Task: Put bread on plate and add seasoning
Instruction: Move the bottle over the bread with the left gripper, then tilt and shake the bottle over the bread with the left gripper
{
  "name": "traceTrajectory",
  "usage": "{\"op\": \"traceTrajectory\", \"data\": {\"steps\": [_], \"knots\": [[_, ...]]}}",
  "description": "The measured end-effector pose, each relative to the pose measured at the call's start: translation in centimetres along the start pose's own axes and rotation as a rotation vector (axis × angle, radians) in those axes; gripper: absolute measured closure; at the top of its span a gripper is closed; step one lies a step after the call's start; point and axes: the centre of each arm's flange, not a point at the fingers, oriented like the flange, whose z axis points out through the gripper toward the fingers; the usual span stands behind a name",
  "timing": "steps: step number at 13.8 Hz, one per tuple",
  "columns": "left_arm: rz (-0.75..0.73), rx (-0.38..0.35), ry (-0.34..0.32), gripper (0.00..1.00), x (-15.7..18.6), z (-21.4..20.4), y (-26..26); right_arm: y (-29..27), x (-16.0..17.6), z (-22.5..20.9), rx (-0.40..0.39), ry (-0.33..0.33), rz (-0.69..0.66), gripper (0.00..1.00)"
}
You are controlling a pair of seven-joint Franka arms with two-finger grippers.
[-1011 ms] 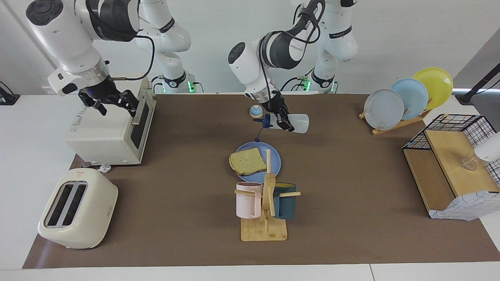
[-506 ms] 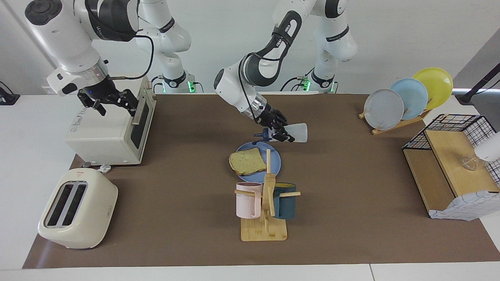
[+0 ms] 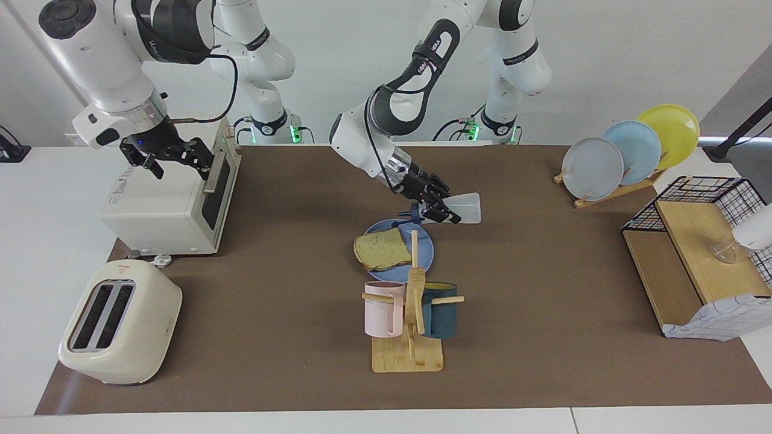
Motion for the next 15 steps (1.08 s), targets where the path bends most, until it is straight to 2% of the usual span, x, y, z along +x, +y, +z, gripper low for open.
{"op": "traceTrajectory", "data": {"steps": [6,8,12,15], "knots": [[0.015,0.049,-0.158,0.54,2.8,0.2,0.0,0.0,0.0,0.0,0.0,0.0,0.0,0.0],[0.026,0.068,-0.236,0.54,3.7,0.9,0.0,0.0,0.0,0.0,0.0,0.0,0.0,0.0],[0.043,0.113,-0.454,0.54,6.3,3.1,0.0,0.0,0.0,0.0,0.0,0.0,0.0,0.0],[0.027,0.146,-0.515,0.54,5.8,3.6,-1.0,0.0,0.0,0.0,0.0,0.0,0.0,0.0]]}}
